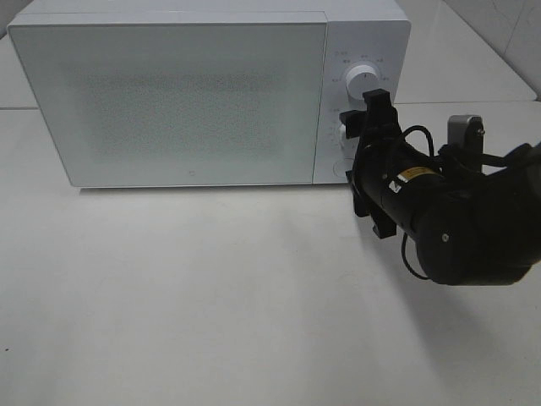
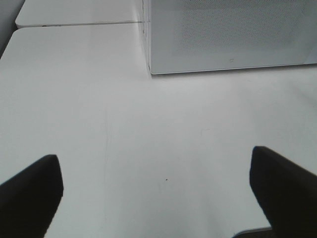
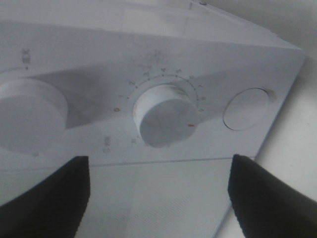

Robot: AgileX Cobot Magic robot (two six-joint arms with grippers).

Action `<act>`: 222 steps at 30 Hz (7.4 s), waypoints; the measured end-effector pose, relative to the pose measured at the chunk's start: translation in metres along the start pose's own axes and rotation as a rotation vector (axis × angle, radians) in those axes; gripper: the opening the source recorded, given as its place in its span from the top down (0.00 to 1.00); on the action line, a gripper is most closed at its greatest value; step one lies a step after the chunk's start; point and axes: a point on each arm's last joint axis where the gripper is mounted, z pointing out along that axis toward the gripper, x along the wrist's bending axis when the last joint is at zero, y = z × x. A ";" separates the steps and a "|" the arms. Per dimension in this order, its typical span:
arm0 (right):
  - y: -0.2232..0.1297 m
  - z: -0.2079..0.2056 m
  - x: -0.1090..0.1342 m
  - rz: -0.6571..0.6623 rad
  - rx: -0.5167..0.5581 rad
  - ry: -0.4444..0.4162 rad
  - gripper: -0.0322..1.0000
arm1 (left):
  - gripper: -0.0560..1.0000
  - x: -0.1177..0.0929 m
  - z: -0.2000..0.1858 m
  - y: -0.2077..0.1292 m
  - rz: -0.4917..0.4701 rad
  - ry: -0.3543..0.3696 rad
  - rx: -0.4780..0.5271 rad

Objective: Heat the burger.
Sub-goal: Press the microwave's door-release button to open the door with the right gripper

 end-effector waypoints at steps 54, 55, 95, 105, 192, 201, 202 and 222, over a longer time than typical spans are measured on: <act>0.052 -0.212 0.131 -1.520 1.037 -0.188 0.24 | 0.04 0.000 0.000 0.000 0.000 0.000 0.000; 0.052 -0.212 0.131 -1.520 1.037 -0.188 0.24 | 0.04 0.000 0.000 0.000 0.000 0.000 0.000; 0.101 -0.343 0.031 -1.381 0.147 -0.253 0.24 | 0.04 0.000 0.000 0.000 0.000 0.000 0.000; 0.101 -0.343 0.031 -1.370 0.132 -0.269 0.24 | 0.04 0.000 0.000 0.000 0.000 0.000 0.000; 0.115 -0.075 0.019 -1.356 -0.264 0.019 0.24 | 0.04 0.000 0.000 0.000 0.000 0.000 0.000; 0.069 -0.060 -0.006 -1.410 -0.179 -0.036 0.24 | 0.04 0.000 0.000 0.000 0.000 0.000 0.000; 0.069 -0.060 -0.006 -1.410 -0.179 -0.036 0.24 | 0.04 0.000 0.000 0.000 0.000 0.000 0.000; 0.002 -0.051 -0.023 -1.389 -0.074 -0.074 0.24 | 0.04 0.000 0.000 0.000 0.000 0.000 0.000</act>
